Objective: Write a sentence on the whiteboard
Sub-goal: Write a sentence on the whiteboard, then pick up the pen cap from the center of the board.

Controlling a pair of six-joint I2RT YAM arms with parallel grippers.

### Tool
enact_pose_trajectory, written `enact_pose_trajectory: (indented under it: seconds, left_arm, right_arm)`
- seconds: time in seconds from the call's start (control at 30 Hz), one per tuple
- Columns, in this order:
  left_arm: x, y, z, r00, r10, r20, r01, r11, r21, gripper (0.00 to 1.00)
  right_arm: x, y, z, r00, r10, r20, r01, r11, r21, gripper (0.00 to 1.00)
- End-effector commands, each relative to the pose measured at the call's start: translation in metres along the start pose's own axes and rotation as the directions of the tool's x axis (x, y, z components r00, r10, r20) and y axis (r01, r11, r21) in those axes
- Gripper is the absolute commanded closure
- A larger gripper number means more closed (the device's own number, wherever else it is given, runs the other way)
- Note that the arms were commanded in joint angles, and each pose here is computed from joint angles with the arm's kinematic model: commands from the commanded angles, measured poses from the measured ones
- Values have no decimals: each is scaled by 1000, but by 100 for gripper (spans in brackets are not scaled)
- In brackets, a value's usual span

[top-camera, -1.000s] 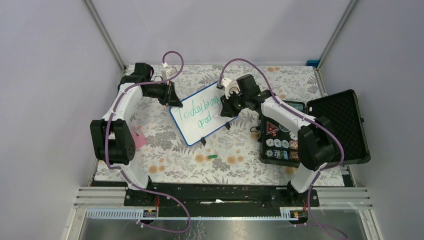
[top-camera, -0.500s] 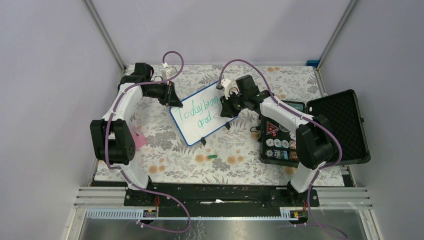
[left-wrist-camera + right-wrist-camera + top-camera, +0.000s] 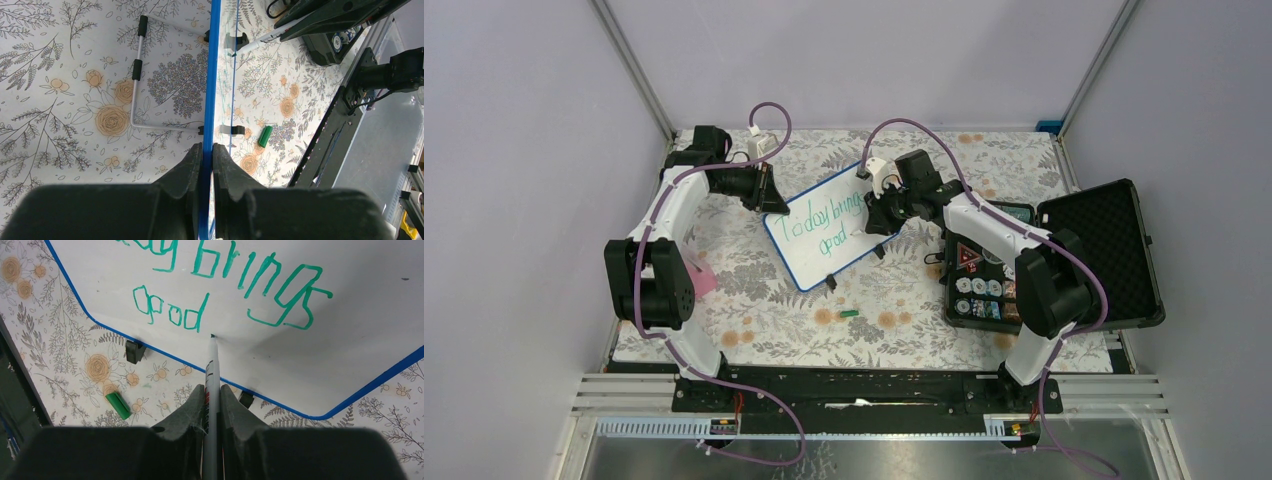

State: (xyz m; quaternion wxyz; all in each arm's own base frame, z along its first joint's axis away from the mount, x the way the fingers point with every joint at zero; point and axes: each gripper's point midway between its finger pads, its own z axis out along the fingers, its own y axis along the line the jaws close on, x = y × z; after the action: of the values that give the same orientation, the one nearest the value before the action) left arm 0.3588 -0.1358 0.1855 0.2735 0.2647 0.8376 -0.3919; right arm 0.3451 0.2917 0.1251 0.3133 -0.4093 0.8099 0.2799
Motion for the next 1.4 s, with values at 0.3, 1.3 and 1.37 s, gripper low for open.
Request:
enact_pose_trajectory:
  seconds: [0.3, 1.3, 1.37]
  left_arm:
    - [-18, 9, -6, 996, 87, 24, -85, 994, -68, 100]
    - [-29, -102, -38, 890, 448, -89, -455, 884, -109, 38]
    - [-3, -116, -20, 880, 451, -147, -462, 886, -49, 40]
  right_arm:
    - [-11, -2, -6, 1000, -28, 13, 28, 1000, 7, 100]
    - [-36, -3, -143, 944, 220, 247, -212, 975, -60, 100]
    - [-31, -10, -149, 933, 254, 255, -248, 967, -54, 100]
